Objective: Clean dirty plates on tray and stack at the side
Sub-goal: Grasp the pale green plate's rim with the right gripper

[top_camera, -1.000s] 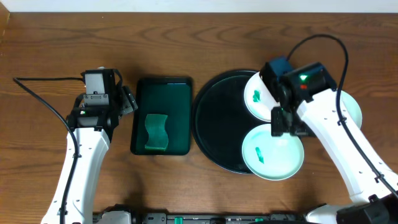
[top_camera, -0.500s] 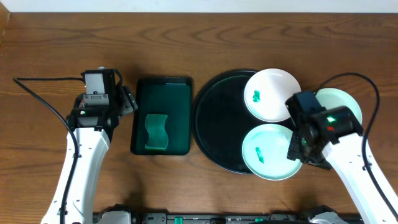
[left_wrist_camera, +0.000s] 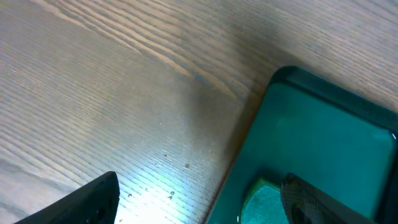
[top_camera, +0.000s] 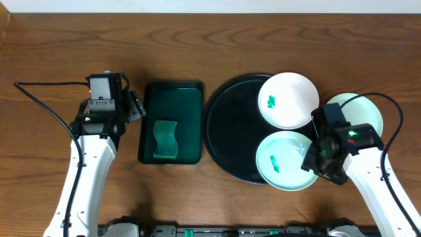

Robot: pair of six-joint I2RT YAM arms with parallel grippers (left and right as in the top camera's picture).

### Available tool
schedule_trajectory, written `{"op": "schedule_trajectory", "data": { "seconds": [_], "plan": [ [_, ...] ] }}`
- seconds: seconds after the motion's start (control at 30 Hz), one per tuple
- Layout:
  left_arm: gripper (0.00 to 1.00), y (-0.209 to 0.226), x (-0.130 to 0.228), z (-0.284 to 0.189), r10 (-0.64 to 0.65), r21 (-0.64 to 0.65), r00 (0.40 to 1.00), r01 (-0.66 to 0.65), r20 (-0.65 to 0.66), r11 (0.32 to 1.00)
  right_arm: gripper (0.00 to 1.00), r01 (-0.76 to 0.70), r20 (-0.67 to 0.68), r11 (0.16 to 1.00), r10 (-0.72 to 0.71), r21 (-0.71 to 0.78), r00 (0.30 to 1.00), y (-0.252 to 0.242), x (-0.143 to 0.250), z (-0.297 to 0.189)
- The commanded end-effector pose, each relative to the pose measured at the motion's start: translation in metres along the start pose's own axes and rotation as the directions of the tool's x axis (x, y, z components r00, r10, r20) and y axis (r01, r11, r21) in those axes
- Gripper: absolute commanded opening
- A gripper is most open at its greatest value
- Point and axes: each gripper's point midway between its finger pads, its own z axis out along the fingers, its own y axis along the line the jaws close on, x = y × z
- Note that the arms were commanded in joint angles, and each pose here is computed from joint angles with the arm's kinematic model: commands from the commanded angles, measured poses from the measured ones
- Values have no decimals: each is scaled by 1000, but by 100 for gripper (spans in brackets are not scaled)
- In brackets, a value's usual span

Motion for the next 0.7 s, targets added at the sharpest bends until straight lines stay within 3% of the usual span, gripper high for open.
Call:
{"op": "schedule_trajectory", "data": {
  "seconds": [0.0,0.43,0.67],
  "plan": [
    [83,2,-6,-3,0,-8,1000,0,19,1000,58,-20,-4,1000,20,-8,1000,-2,1,6],
    [83,2,-6,-3,0,-8,1000,0,19,1000,50,-62,-10,998,62,-12,998,-2,8,39],
    [83,2,-6,-3,0,-8,1000,0,19,1000,25,-60,-25,998,60,1,998,-6,15,48]
  ]
}}
